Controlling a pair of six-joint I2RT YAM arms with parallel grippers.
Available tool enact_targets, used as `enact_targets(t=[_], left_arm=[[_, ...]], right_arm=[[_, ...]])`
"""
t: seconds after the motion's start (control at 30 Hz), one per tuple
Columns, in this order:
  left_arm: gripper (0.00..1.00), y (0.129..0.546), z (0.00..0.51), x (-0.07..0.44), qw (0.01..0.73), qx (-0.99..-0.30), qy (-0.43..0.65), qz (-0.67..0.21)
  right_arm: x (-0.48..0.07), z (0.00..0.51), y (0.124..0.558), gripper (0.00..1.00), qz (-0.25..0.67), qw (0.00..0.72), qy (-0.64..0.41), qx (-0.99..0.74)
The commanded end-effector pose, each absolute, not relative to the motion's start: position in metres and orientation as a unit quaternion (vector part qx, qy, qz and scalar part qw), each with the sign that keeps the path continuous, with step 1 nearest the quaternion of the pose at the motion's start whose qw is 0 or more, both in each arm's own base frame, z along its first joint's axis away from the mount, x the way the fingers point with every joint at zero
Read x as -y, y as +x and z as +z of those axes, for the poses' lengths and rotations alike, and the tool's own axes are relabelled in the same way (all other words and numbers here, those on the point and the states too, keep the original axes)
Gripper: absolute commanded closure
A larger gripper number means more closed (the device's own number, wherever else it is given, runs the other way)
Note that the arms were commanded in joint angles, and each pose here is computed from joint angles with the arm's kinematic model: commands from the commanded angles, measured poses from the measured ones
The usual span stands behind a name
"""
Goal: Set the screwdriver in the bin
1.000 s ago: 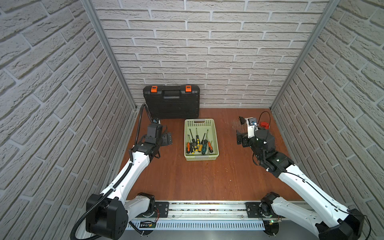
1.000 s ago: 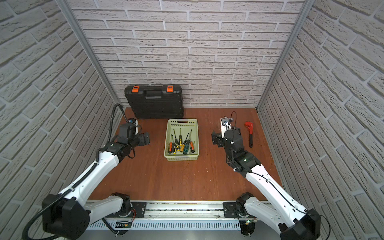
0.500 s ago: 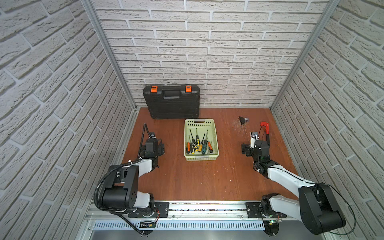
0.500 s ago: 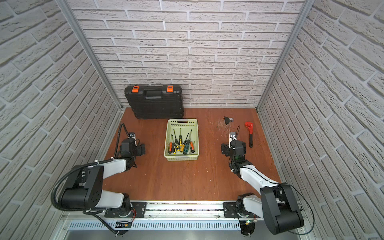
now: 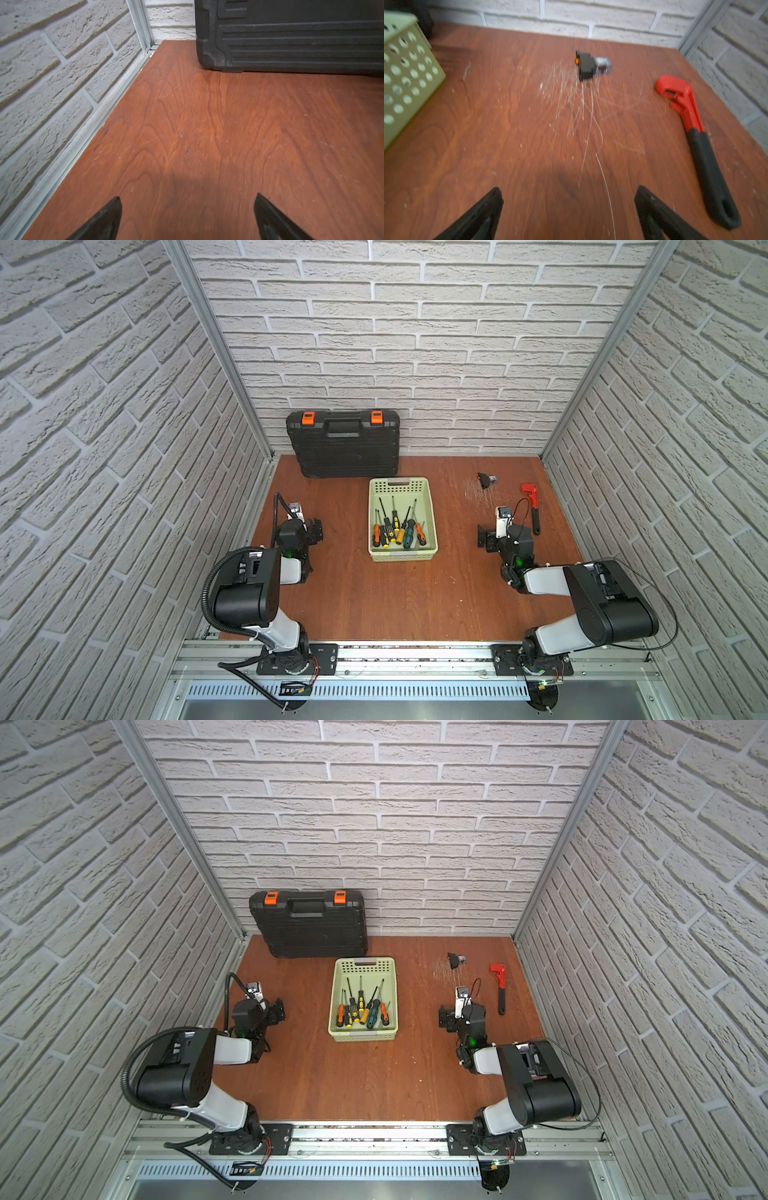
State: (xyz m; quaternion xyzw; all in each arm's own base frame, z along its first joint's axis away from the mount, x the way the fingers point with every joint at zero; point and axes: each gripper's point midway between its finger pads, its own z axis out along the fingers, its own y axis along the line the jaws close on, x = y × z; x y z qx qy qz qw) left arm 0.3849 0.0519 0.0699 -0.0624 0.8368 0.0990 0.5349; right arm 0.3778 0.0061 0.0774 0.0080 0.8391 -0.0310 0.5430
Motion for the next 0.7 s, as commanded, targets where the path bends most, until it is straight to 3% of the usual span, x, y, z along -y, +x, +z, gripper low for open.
enact_targets(t=[0.0, 0.67], left_arm=[[0.02, 0.3923, 0.0898, -0.0512, 0.573, -0.812, -0.065, 0.093], [0.02, 0.3928, 0.0899, -0.0504, 0.572, -0.812, -0.064, 0.093]], right_arm=[[-0.0094, 0.0962, 0.3852, 0.0, -0.021, 0.568, 0.002, -0.823], [-0.0095, 0.0958, 0.385, 0.0, -0.021, 0.567, 0.002, -0.823]])
